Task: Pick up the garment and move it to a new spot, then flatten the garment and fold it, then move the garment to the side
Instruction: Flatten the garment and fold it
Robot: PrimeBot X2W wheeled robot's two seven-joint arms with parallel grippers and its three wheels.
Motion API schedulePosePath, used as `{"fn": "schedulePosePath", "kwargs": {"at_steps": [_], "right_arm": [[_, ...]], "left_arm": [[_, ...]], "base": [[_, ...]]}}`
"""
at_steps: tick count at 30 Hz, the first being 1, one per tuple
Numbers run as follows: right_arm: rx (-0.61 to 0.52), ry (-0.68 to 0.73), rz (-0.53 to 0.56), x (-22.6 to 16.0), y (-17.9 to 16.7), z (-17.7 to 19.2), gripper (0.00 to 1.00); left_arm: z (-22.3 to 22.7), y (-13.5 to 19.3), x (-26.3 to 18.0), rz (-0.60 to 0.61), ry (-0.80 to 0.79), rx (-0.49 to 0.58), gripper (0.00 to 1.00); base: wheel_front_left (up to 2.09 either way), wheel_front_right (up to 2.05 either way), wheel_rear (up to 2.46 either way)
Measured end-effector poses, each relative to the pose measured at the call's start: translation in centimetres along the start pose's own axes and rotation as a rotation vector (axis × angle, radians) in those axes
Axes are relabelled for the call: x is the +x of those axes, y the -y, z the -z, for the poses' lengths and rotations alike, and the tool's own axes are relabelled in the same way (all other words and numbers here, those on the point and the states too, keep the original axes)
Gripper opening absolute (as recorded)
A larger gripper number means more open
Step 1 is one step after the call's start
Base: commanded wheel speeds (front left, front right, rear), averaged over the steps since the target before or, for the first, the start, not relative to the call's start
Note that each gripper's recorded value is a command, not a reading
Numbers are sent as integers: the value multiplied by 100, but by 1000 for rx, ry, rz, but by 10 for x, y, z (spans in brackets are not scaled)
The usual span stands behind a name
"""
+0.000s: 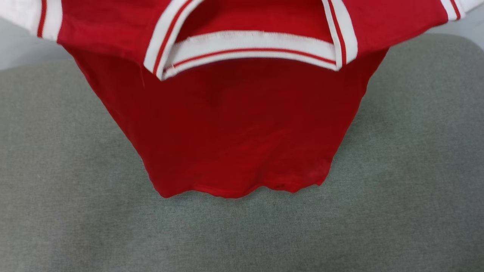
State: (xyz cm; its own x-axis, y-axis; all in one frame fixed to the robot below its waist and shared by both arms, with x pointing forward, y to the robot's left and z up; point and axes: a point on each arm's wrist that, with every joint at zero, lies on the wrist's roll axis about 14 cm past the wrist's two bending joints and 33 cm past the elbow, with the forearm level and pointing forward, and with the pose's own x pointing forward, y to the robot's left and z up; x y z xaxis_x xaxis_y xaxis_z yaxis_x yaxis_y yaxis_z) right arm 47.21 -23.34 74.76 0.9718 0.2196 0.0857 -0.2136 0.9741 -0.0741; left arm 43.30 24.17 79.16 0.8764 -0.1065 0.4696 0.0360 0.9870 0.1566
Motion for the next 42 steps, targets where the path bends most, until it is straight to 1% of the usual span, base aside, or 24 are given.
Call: {"fn": "schedulePosePath", "kwargs": {"at_steps": [2, 5, 9, 10, 11, 14, 17, 18, 19, 22, 23, 25, 27, 32, 34, 36, 39, 40, 41, 42], "right_arm": [[-8, 15, -1, 14, 0, -2, 0], [-68, 51, 10, 37, 3, -11, 0], [-102, 77, 25, 74, 9, -11, 0], [-102, 77, 25, 74, 9, -11, 0], [-126, 83, 30, 92, 11, -10, 0], [-212, 91, 52, 116, 18, -11, 0], [-230, 78, 56, 140, 22, 2, 0], [-230, 78, 56, 140, 22, 2, 0], [-225, 137, 91, 166, 37, -8, 0], [-235, 139, 110, 188, 44, 3, 0], [-235, 139, 110, 188, 44, 3, 0], [-237, 145, 113, 209, 46, 21, 0], [-239, 105, 110, 223, 46, 47, 0], [-214, 1, 72, 245, 36, 116, 0], [-198, -59, 57, 246, 32, 147, 0], [-181, -105, 44, 242, 28, 169, 0], [-157, -178, 36, 227, 25, 201, 0], [-157, -178, 36, 227, 25, 201, 0], [-146, -260, 9, 211, 15, 230, 0], [-146, -260, 9, 211, 15, 230, 0]], "left_arm": [[-1, 0, 15, 5, 19, 1, 0], [3, -1, 41, 12, 41, 7, 0], [27, 0, 78, 15, 33, 11, 0], [27, 0, 78, 15, 33, 11, 0], [38, 1, 97, 16, 28, 13, 0], [53, 1, 126, -1, 25, -9, 0], [64, 3, 151, -8, 33, -5, 0], [64, 3, 151, -8, 33, -5, 0], [71, 5, 183, -21, 65, -55, 0], [89, 6, 200, -29, 61, -67, 0], [89, 6, 200, -29, 61, -67, 0], [119, 7, 211, -35, 37, -65, 0], [149, 10, 212, -41, -3, -71, 0], [214, 22, 203, -25, -102, -79, 0], [243, 31, 190, -1, -169, -76, 0], [267, 40, 173, 13, -225, -86, 0], [290, 46, 145, 7, -279, -117, 0], [290, 46, 145, 7, -279, -117, 0], [309, 52, 118, 16, -345, -121, 0], [309, 52, 118, 16, -345, -121, 0]], "base": [[0, 0, 0], [0, 0, 0], [0, 0, 0], [0, 0, 0], [0, 0, 0], [0, 0, 0], [0, 0, 0], [0, 0, 0], [0, 0, 0], [0, 0, 0], [0, 0, 0], [0, 0, 0], [0, 0, 0], [0, 0, 0], [0, 0, 0], [0, 0, 0], [0, 0, 0], [0, 0, 0], [0, 0, 0], [0, 0, 0]]}}
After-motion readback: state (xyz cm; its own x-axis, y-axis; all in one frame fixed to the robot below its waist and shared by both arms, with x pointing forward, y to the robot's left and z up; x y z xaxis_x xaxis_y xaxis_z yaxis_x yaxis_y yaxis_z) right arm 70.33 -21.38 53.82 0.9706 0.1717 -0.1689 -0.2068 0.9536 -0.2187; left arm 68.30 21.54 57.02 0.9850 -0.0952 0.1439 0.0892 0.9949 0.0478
